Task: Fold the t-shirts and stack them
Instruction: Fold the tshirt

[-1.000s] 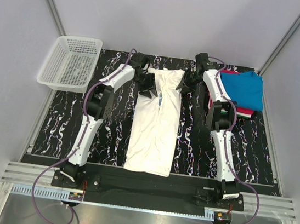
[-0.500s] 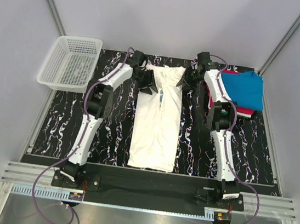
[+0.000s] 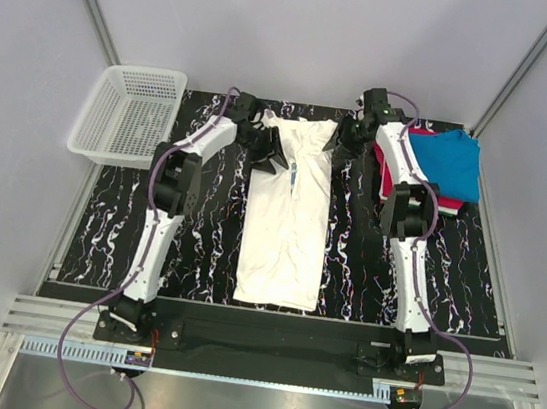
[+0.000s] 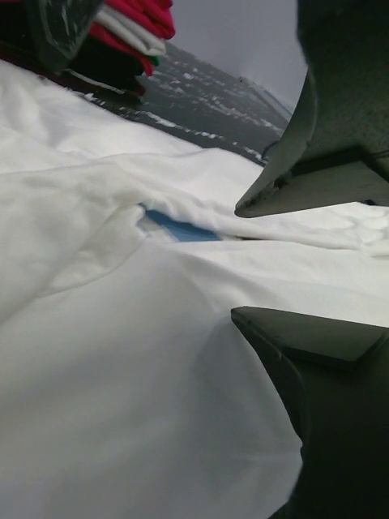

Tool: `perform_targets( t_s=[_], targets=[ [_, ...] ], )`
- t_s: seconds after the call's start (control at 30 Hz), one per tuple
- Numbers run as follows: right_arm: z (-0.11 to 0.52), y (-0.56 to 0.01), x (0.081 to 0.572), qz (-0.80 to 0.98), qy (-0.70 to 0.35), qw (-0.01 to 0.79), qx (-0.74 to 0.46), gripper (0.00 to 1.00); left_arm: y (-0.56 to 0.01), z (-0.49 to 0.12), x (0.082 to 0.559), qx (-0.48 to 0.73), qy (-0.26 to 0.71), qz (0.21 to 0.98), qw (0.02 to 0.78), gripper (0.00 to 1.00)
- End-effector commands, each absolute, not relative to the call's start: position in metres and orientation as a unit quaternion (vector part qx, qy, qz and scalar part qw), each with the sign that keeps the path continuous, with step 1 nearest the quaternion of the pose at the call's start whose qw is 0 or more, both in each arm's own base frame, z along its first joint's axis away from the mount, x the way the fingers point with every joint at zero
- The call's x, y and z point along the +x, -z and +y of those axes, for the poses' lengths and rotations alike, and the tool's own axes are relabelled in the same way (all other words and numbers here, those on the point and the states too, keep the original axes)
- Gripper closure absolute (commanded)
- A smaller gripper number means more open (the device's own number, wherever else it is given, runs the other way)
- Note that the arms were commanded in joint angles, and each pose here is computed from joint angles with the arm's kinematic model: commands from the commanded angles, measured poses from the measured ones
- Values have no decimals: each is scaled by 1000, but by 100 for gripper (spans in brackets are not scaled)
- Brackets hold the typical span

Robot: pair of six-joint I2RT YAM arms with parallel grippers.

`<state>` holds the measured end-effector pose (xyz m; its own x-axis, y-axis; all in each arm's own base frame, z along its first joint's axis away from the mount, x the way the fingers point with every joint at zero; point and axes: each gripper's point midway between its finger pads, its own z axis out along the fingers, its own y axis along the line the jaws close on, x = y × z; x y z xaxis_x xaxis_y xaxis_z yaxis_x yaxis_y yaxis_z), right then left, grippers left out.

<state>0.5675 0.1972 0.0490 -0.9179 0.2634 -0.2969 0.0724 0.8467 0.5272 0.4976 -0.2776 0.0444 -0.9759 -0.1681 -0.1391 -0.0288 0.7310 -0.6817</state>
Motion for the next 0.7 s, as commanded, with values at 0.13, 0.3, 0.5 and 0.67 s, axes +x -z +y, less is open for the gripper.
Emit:
perform_targets(
  t_s=[0.13, 0.3, 0.5, 0.67],
  targets=[
    [206, -286, 537, 869, -358, 342, 12, 48, -215, -293, 452, 37, 497, 850, 171, 47],
    [196, -282, 476, 899, -342, 272, 34, 47, -237, -274, 398, 25, 491, 855, 165, 47],
    [198, -258, 347, 917, -339, 207, 35, 47, -209, -230, 298, -8, 436, 886, 156, 46],
    [208, -197, 248, 930, -343, 109, 76, 47, -166, -207, 229, -51, 413, 902, 116, 45]
  ],
)
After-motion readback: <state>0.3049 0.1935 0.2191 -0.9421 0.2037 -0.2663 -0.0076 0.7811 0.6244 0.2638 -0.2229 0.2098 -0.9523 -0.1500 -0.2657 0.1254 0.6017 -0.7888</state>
